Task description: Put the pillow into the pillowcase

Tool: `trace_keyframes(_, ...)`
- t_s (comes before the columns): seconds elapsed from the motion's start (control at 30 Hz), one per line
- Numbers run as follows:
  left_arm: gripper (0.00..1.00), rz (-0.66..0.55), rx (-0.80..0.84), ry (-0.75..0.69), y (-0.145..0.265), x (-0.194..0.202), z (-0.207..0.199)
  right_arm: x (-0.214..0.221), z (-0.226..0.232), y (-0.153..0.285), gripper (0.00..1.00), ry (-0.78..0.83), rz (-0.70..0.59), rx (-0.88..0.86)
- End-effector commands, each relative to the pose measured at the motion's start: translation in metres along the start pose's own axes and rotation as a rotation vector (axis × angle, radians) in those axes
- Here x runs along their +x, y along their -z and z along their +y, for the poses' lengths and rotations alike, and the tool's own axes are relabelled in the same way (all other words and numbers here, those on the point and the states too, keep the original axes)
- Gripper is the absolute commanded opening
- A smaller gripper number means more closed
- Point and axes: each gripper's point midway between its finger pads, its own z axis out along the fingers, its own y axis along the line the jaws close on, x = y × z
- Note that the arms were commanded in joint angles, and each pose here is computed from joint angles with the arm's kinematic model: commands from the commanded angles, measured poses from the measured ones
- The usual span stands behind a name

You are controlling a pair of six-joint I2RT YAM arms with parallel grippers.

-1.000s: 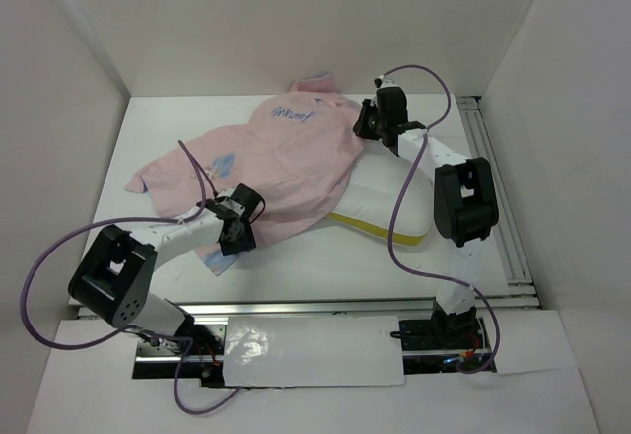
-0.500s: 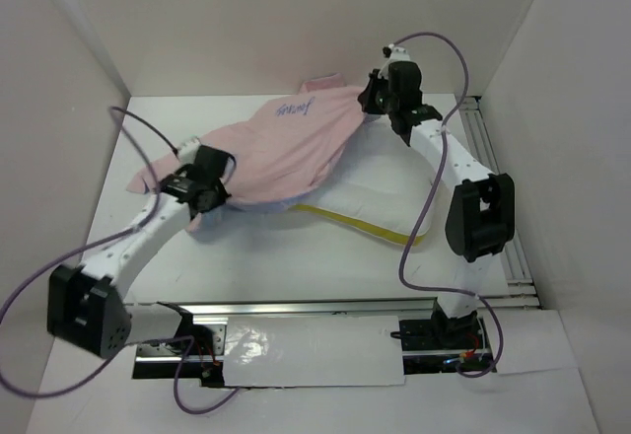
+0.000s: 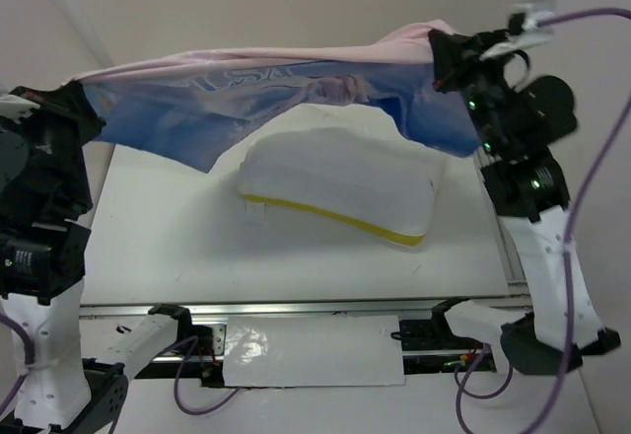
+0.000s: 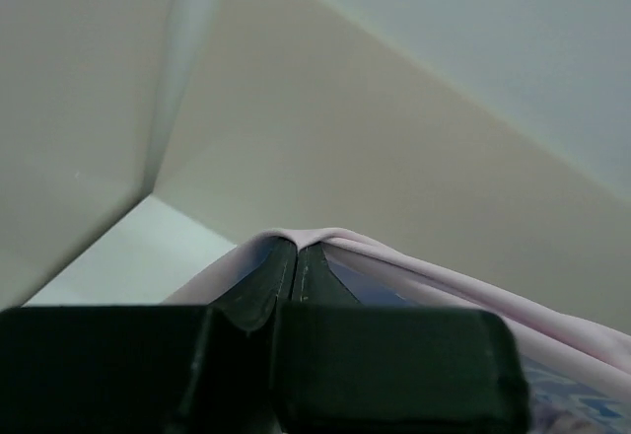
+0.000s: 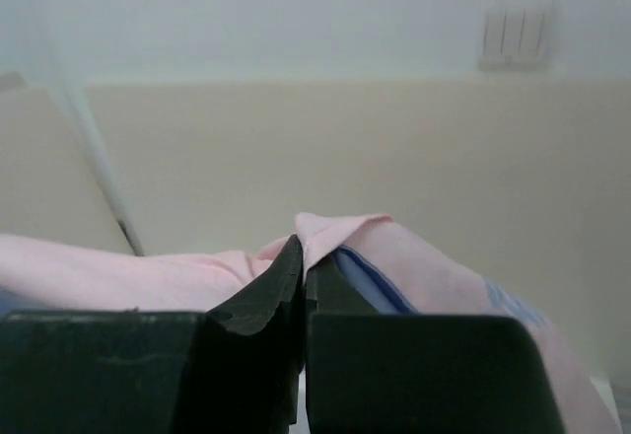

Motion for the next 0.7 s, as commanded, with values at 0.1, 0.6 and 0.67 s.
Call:
trace_keyframes(0.1,0.0,-0.139,-0.104,-0.134,-0.023,-0.05,0.002,-0.056,-0.022,0.021,0.0,0.128,-0.123,0.094)
trace_keyframes(0.6,0.0,-0.151,-0.024,-0.071,-0.247,-0.012,-0.014,-0.039,-0.014,-0.165,0.0,0.136,-0.323,0.068)
trace_keyframes(0.67,0.0,-0.182,0.02,-0.008,-0.25,-0.027,-0.01,-0.048,-0.008,-0.172,0.0,0.136,-0.399,0.036)
